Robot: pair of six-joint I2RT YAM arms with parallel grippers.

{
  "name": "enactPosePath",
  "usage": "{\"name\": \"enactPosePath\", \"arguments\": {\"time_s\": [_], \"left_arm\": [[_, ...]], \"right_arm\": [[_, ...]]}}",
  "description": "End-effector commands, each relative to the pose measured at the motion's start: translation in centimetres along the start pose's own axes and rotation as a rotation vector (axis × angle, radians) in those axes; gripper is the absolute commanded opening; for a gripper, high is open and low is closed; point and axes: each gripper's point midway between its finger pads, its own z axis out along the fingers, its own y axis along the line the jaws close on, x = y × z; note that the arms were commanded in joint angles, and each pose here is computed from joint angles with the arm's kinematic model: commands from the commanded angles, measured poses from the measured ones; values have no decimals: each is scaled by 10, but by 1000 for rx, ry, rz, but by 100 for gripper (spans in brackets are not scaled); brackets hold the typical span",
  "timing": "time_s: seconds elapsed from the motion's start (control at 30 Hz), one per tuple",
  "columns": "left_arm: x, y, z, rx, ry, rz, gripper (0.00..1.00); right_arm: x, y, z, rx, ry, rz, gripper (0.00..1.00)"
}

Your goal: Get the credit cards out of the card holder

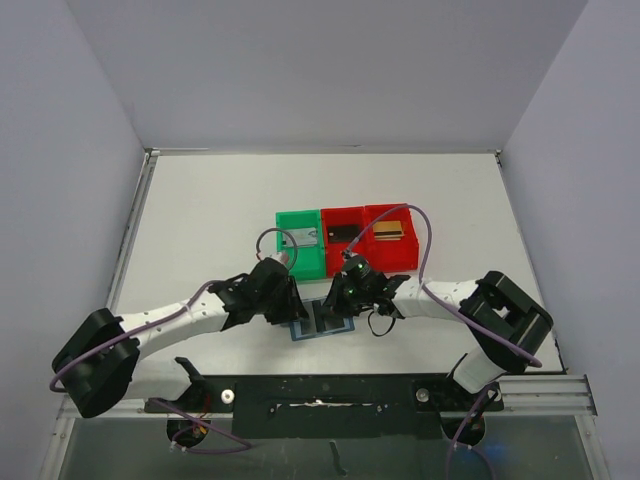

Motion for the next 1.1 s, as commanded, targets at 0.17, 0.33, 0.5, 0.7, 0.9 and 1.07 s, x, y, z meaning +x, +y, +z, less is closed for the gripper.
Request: {"name": "enactPosePath", "arguments": {"time_s": [0.17, 0.33, 0.5, 0.7, 0.9, 1.07], "left_arm": [[7, -4, 23, 9, 54, 13, 19], [17, 17, 33, -60, 77, 18, 11], [20, 32, 30, -106, 72, 29, 10], [27, 37, 33, -108, 88, 17, 7], [27, 42, 33, -127, 83, 10, 6], [28, 44, 34, -137, 88, 7, 5]], "right_arm": [[-6, 10, 0, -43, -16, -5, 1], [-9, 14, -5, -52, -30, -6, 1], [-12, 18, -8, -87, -50, -14, 5], [-9, 14, -4, -93, -35, 21, 18], [-6, 8, 1, -70, -16, 27, 24], [-9, 17, -2, -112, -31, 17, 16]]}}
